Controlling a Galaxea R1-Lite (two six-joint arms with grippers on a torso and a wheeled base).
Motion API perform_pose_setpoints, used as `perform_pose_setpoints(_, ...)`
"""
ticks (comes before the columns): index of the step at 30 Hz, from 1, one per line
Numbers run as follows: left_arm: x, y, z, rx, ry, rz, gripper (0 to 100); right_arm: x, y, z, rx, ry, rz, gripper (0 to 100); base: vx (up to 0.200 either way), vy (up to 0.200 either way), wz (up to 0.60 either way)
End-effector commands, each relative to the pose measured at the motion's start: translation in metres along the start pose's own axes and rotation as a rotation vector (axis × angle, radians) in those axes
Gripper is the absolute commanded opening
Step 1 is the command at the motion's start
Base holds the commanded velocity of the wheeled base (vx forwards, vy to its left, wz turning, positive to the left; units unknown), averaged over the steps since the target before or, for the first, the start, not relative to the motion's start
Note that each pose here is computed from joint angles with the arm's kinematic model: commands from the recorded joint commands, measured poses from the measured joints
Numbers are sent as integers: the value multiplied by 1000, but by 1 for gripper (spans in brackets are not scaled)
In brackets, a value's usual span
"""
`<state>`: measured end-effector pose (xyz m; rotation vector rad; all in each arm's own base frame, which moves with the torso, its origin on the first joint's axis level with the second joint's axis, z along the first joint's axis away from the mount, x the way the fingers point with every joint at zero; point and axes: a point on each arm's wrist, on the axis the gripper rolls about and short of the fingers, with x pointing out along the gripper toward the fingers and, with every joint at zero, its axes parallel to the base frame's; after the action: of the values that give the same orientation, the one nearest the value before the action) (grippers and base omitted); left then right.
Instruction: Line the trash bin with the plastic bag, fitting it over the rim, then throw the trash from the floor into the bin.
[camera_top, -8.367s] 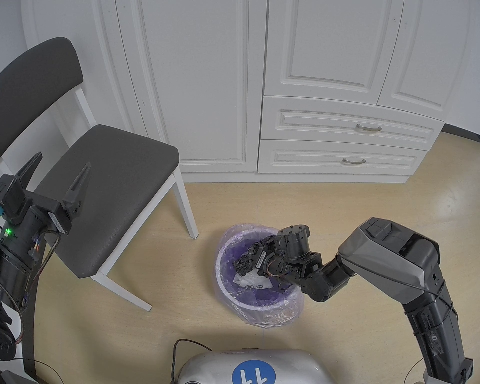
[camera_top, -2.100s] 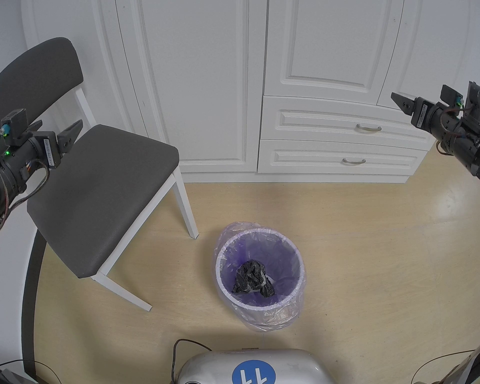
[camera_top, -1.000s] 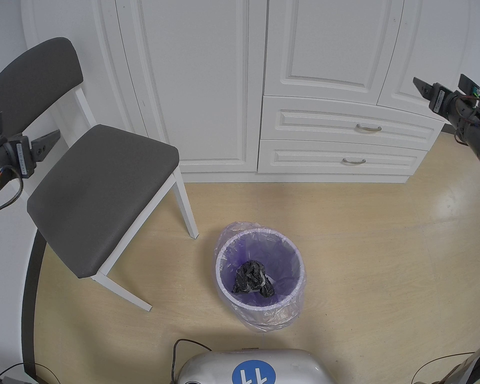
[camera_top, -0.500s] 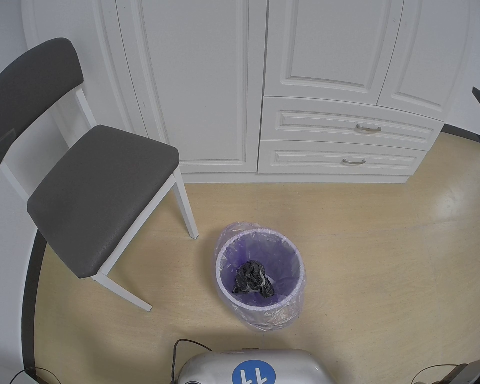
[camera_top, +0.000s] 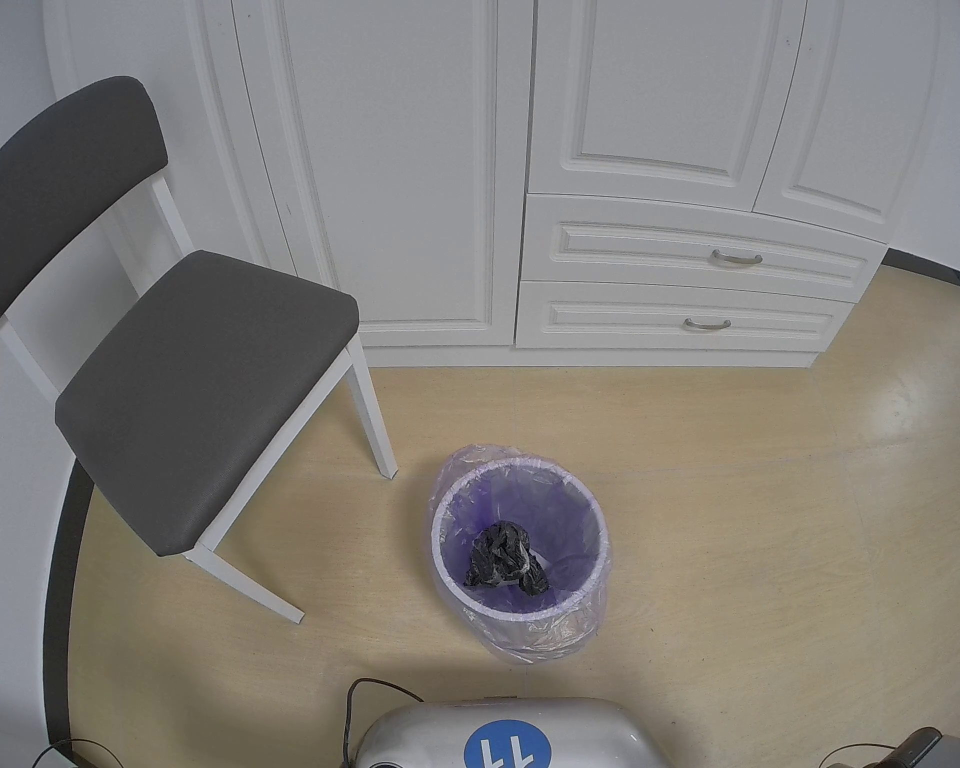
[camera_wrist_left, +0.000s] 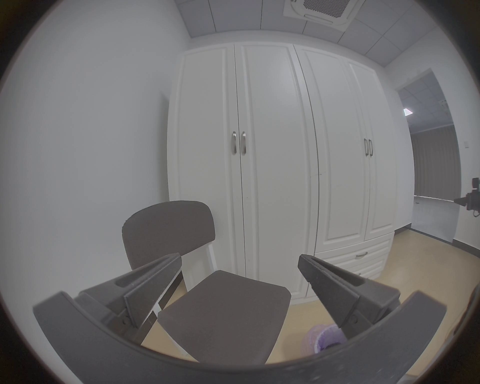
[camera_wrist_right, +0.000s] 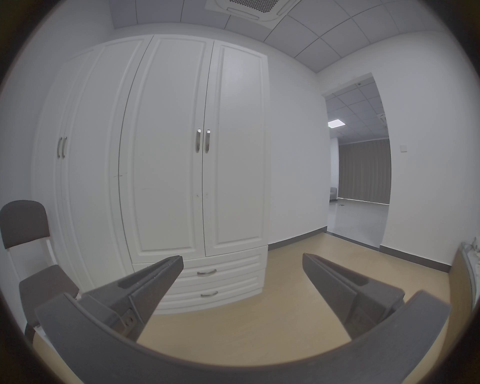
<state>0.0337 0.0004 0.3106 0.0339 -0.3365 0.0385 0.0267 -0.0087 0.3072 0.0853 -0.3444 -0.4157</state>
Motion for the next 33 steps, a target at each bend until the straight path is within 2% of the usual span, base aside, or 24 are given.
perform_pose_setpoints(1, -44, 3, 7, -4, -70, 4, 100, -49, -27, -3, 14, -38, -24, 100, 0, 0, 0)
perform_pose_setpoints(5, -67, 4, 2, 1, -37, -14, 100, -70, -37, -7, -3, -26, -39, 100, 0, 0, 0)
perform_pose_setpoints(10, -69, 4, 4, 2, -37, -17, 100, -94, -45, -12, -32, -31, -98, 100, 0, 0, 0)
perform_pose_setpoints(18, -83, 5, 8, 40, -55, 4, 100, -128, -60, -25, -31, -41, -95, 100, 0, 0, 0)
perform_pose_setpoints(25, -104, 8, 30, 42, -81, -4, 100, -160, -75, -39, -27, -40, -95, 100, 0, 0, 0)
perform_pose_setpoints(33, -123, 10, 41, 41, -109, -2, 100, -166, -78, -29, 36, -81, -123, 100, 0, 0, 0)
